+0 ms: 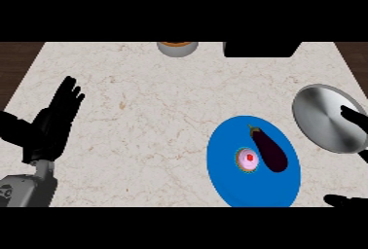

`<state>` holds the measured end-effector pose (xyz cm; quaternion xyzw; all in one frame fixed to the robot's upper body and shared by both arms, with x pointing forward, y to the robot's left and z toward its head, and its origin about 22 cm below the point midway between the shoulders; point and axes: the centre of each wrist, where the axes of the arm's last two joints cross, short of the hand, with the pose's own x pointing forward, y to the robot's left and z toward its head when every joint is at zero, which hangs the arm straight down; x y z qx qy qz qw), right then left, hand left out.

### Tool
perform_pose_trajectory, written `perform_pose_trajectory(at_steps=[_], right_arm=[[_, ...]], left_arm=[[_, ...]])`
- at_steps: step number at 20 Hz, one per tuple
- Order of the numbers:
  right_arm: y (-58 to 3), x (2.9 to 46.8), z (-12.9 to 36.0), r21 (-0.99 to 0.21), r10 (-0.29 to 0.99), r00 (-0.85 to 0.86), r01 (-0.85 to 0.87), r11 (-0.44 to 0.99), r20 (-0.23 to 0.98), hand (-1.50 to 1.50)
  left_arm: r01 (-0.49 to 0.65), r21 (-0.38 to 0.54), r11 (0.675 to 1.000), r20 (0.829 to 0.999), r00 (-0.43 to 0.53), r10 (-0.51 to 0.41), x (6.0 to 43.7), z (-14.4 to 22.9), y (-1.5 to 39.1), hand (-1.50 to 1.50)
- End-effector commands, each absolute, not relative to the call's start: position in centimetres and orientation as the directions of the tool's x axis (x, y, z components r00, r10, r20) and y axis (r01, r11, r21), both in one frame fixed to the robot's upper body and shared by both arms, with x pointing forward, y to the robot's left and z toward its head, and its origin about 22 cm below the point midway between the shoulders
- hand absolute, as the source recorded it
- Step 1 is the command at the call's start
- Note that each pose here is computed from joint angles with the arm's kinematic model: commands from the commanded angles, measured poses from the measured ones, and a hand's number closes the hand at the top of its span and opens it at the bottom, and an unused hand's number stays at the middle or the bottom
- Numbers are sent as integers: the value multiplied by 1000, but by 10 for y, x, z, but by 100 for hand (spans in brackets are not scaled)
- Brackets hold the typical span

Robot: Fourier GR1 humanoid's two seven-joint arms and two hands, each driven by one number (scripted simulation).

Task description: Pick the cupcake from the plate and place it in the pan

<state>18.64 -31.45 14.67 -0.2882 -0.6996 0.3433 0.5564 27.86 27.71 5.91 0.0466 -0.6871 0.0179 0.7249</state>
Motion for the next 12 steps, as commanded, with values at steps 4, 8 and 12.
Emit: perform_pose_trajectory(at_steps=[4,8,12], right_arm=[[-285,212,171,-926,918,-136,-119,359,373,-150],[-258,225,172,-927,949,-100,-266,264,299,-150],[-250,230,157,-867,974,-72,-474,154,213,-150]], left_arm=[[-60,36,998,998,47,-33,287,60,256,0],[-64,52,997,998,44,-49,292,68,270,0],[-70,36,997,998,44,-33,287,56,253,0]])
